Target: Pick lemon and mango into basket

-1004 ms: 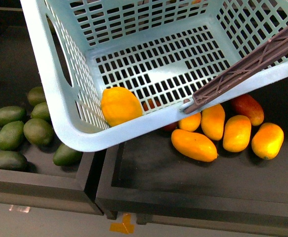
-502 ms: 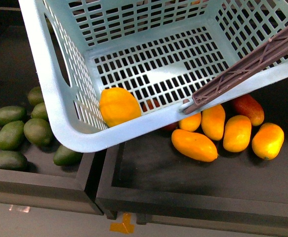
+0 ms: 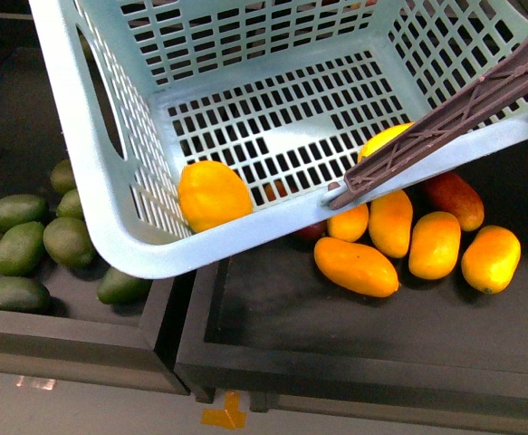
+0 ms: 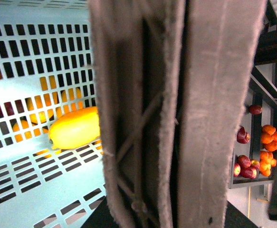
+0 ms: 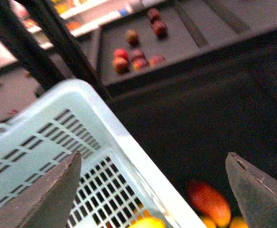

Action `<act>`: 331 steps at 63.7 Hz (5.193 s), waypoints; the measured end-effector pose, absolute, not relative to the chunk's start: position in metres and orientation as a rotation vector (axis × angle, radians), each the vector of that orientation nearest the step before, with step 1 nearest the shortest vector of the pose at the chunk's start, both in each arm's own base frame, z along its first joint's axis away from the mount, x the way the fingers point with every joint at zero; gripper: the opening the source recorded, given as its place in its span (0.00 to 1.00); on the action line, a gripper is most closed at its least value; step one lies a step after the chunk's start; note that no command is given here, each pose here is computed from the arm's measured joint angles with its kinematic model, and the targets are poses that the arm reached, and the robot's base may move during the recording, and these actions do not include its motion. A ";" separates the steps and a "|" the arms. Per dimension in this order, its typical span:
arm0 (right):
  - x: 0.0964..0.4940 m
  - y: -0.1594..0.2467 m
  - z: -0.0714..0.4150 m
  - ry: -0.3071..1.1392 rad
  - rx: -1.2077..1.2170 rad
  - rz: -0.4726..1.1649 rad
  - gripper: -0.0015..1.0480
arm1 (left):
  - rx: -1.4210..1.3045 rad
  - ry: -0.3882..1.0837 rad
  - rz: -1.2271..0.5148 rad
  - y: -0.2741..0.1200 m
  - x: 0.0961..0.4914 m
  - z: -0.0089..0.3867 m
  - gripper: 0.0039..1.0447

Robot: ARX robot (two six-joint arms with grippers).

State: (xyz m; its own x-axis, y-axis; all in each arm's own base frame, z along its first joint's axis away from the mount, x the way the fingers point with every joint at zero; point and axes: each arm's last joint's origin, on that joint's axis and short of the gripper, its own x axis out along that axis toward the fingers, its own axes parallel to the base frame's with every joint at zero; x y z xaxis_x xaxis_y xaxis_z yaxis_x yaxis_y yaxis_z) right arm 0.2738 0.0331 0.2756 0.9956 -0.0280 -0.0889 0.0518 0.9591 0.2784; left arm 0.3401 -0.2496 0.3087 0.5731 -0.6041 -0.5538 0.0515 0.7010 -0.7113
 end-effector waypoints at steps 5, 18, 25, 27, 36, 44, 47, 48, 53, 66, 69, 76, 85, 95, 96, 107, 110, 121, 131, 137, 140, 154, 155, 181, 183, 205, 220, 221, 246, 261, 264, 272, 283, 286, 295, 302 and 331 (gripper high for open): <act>0.252 0.026 0.270 -0.024 0.152 -0.002 0.65 | -0.706 0.888 -0.424 -0.249 0.340 0.309 0.16; 0.220 0.017 0.228 0.016 0.030 0.004 0.34 | -0.710 0.898 -0.438 -0.251 0.339 0.309 0.16; 0.205 0.013 0.217 0.012 0.019 0.002 0.15 | -0.709 0.890 -0.426 -0.250 0.340 0.309 0.16; 0.201 0.012 0.215 0.009 0.016 0.001 0.10 | -0.706 0.888 -0.424 -0.250 0.340 0.309 0.16; 0.184 0.001 0.202 0.010 0.006 0.001 0.02 | -0.704 0.889 -0.428 -0.250 0.340 0.309 0.16; 0.169 0.001 0.193 0.007 0.006 0.001 0.02 | -0.705 0.889 -0.428 -0.250 0.340 0.309 0.16; 0.165 0.000 0.190 0.008 0.006 0.001 0.02 | -0.705 0.890 -0.429 -0.250 0.340 0.309 0.16; 0.164 0.000 0.190 0.009 0.006 0.001 0.02 | -0.706 0.891 -0.429 -0.250 0.340 0.309 0.16; 0.158 0.000 0.186 0.010 0.006 0.001 0.02 | -0.708 0.893 -0.431 -0.250 0.339 0.309 0.16; 0.145 0.000 0.179 0.010 0.006 0.001 0.02 | -0.706 0.890 -0.427 -0.250 0.340 0.309 0.16; 0.143 0.000 0.178 0.010 0.006 0.001 0.02 | -0.707 0.890 -0.427 -0.250 0.340 0.309 0.16; 0.135 0.000 0.174 0.010 0.006 0.001 0.02 | -0.707 0.890 -0.427 -0.250 0.340 0.309 0.16; 0.128 0.000 0.171 -0.012 0.006 0.001 0.02 | -0.707 0.892 -0.430 -0.250 0.339 0.309 0.16; 0.123 0.000 0.172 -0.015 0.006 0.002 0.02 | -0.707 0.890 -0.428 -0.250 0.340 0.309 0.16; 0.122 0.000 0.172 -0.015 0.006 0.002 0.02 | -0.706 0.890 -0.428 -0.250 0.340 0.309 0.16; 0.117 0.000 0.172 -0.017 0.006 0.002 0.02 | -0.706 0.890 -0.428 -0.250 0.340 0.309 0.16; 0.116 0.000 0.173 -0.018 0.006 0.002 0.02 | -0.707 0.890 -0.428 -0.250 0.340 0.309 0.16; 0.111 0.000 0.172 -0.018 0.006 0.002 0.02 | -0.707 0.890 -0.428 -0.250 0.340 0.309 0.16; 0.102 0.000 0.168 0.014 0.006 0.004 0.02 | -0.707 0.890 -0.428 -0.250 0.340 0.309 0.16; 0.097 0.000 0.169 -0.011 0.006 0.001 0.02 | -0.707 0.890 -0.427 -0.250 0.340 0.309 0.16; 0.097 0.000 0.169 -0.011 0.006 0.002 0.02 | -0.706 0.890 -0.428 -0.250 0.340 0.309 0.16; 0.097 0.000 0.169 -0.012 0.004 0.002 0.11 | -0.706 0.890 -0.427 -0.250 0.340 0.309 0.16; 0.097 0.000 0.169 -0.012 0.004 0.002 0.14 | -0.707 0.890 -0.427 -0.250 0.340 0.309 0.16; 0.097 0.000 0.169 -0.013 0.004 0.000 0.80 | -0.707 0.890 -0.427 -0.250 0.340 0.309 0.16; 0.097 0.000 0.169 -0.013 0.004 0.000 0.85 | -0.707 0.890 -0.427 -0.250 0.340 0.309 0.16; 0.097 0.000 0.169 -0.012 0.004 0.000 0.92 | -0.711 0.904 -0.445 -0.254 0.337 0.309 0.16; 0.097 0.000 0.169 -0.014 0.004 0.001 0.92 | -0.710 0.888 -0.419 -0.250 0.340 0.308 0.16; 0.097 0.000 0.169 -0.014 0.004 0.001 0.92 | -0.709 0.888 -0.420 -0.250 0.340 0.308 0.16; 0.097 0.000 0.169 -0.014 0.003 -0.001 0.92 | -0.712 0.898 -0.435 -0.251 0.339 0.308 0.16; 0.097 0.000 0.169 -0.013 0.003 0.002 0.92 | -0.707 0.889 -0.424 -0.250 0.340 0.308 0.16; 0.097 0.000 0.169 -0.013 0.003 0.001 0.92 | -0.706 0.889 -0.424 -0.250 0.340 0.308 0.16; 0.097 0.000 0.169 -0.013 0.003 0.001 0.92 | -0.707 0.891 -0.427 -0.250 0.340 0.308 0.16; 0.097 0.000 0.169 -0.013 0.003 0.000 0.92 | -0.707 0.893 -0.430 -0.251 0.340 0.308 0.16; 0.097 0.000 0.169 -0.014 0.003 0.000 0.92 | -0.707 0.894 -0.432 -0.251 0.340 0.308 0.16; 0.097 0.000 0.169 -0.014 0.003 0.000 0.92 | -0.710 0.896 -0.431 -0.251 0.340 0.308 0.16; 0.097 0.000 0.169 -0.012 0.003 0.005 0.92 | -0.706 0.887 -0.420 -0.249 0.341 0.308 0.16; 0.097 0.000 0.169 -0.012 0.003 0.001 0.92 | -1.283 0.515 0.446 -0.200 0.474 0.231 0.15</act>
State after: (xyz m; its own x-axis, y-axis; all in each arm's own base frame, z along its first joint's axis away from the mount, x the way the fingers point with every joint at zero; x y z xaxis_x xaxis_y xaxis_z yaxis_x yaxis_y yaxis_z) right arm 0.0969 0.0000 0.1689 0.9999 0.0008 0.0116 -0.0008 1.0000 0.0028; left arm 0.4741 -0.2002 0.2314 0.8059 0.0282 -0.5914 -0.5811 0.2287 -0.7810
